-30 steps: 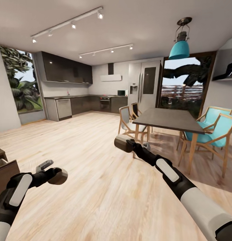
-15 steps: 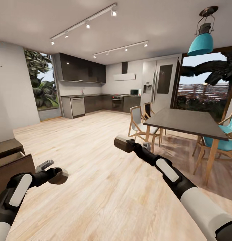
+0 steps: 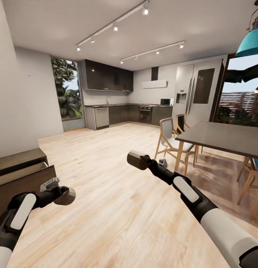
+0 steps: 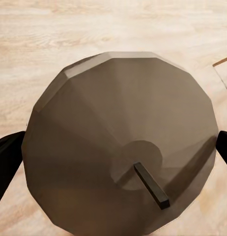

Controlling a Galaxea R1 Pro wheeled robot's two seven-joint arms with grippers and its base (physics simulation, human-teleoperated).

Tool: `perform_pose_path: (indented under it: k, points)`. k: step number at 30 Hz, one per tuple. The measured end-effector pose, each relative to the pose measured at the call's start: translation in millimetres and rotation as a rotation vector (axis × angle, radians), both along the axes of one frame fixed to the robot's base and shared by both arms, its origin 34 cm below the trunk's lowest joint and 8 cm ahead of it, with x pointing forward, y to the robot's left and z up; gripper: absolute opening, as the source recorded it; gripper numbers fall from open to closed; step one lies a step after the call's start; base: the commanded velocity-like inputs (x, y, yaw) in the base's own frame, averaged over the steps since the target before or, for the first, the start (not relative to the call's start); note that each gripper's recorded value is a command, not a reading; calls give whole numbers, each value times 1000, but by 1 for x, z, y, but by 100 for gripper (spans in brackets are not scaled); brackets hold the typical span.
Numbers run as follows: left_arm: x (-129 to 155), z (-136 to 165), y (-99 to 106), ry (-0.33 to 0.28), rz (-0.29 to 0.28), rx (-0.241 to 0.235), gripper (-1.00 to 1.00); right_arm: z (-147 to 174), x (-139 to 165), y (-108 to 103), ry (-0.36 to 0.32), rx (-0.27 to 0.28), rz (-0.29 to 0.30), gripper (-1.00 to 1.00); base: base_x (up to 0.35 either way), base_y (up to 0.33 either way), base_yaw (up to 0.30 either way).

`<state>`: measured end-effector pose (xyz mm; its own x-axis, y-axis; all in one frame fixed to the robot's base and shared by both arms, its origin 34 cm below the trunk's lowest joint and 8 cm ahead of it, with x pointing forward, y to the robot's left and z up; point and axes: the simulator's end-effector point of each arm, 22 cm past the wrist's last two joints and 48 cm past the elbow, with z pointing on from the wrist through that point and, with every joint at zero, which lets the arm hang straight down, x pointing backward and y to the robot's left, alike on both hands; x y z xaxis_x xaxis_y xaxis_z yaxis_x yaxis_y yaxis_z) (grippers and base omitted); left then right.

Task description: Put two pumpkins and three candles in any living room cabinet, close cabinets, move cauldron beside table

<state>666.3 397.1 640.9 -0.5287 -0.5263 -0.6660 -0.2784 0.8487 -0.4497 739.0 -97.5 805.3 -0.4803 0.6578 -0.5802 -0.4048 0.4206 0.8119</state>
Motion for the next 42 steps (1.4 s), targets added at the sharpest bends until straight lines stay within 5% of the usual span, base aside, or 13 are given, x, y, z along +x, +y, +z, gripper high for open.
perform_pose_path:
  k: [11, 42]
  points:
    - [1, -2, 0, 1, -1, -6, -100, -9, 4, -5, 26, -16, -21, -100, 17, -25, 270]
    - [16, 52, 0, 25, -2, -3, -100, 35, 25, -4, 75, -49, -39, -100, 0, 0, 253]
